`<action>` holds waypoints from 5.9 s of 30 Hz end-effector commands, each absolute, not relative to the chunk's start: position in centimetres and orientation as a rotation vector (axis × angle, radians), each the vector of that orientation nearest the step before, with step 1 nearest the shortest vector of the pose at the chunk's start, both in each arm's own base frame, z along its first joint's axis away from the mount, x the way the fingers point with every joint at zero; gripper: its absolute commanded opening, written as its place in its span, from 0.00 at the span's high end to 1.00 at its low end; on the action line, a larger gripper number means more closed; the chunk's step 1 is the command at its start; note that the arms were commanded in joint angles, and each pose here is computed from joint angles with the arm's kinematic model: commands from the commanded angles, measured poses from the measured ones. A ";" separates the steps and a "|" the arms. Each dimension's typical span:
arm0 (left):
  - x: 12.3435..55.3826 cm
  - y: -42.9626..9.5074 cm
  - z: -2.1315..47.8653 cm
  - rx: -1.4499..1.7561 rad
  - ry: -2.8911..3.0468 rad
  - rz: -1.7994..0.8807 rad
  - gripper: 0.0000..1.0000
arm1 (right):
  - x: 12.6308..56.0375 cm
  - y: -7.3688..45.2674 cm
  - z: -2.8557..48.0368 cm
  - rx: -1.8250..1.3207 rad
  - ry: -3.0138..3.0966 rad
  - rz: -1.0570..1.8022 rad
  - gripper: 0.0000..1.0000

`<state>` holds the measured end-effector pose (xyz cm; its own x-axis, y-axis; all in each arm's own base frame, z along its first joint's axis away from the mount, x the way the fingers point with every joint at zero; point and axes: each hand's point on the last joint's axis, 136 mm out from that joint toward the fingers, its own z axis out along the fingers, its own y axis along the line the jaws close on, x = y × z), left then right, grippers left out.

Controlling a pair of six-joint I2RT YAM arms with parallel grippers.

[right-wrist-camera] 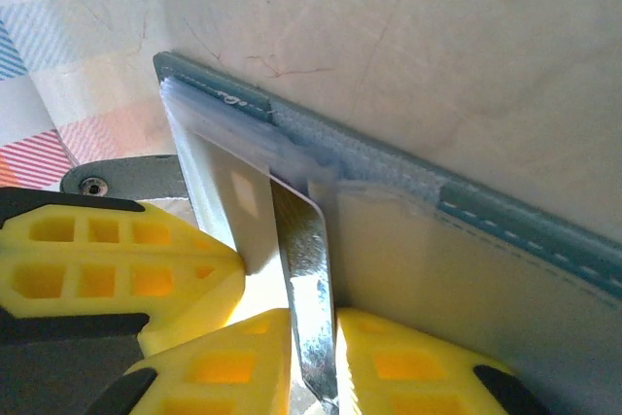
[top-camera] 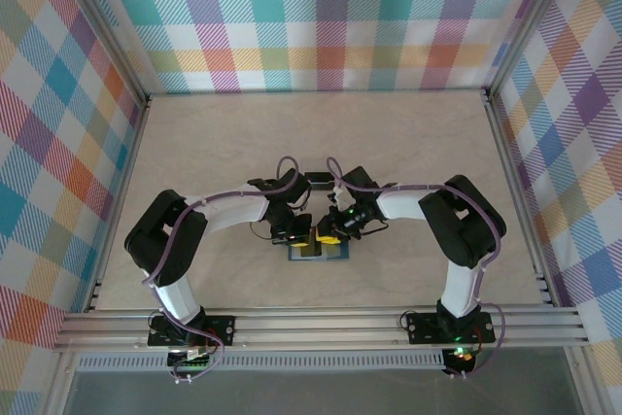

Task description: Take the credit cards out of the card holder

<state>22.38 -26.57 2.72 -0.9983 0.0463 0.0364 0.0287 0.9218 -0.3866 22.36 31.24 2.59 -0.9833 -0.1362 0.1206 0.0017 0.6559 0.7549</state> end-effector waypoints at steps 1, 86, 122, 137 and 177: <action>21.1 -25.3 1.1 -0.032 -3.016 0.521 0.98 | 21.6 31.9 2.3 0.137 -2.670 -1.285 0.84; 24.9 -21.5 7.4 0.130 -3.170 0.657 0.95 | 26.7 26.3 16.3 1.691 -3.104 -0.760 1.00; 23.6 -17.4 6.4 0.266 -3.183 0.600 0.86 | 38.2 30.2 13.1 2.502 -2.329 -0.121 1.00; 23.4 -16.9 6.3 0.274 -3.181 0.577 0.86 | 37.9 30.6 9.7 2.468 -2.239 -0.154 1.00; 24.0 -18.1 8.4 0.250 -3.181 0.767 0.85 | 40.9 33.1 9.7 2.574 -2.461 0.158 0.56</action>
<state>23.30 -17.29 6.85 -0.9773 -0.1950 -0.0823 -0.1454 0.9009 -0.4089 41.37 32.50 8.00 0.0808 -0.9801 -0.1814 -0.9395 -0.0142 -0.3422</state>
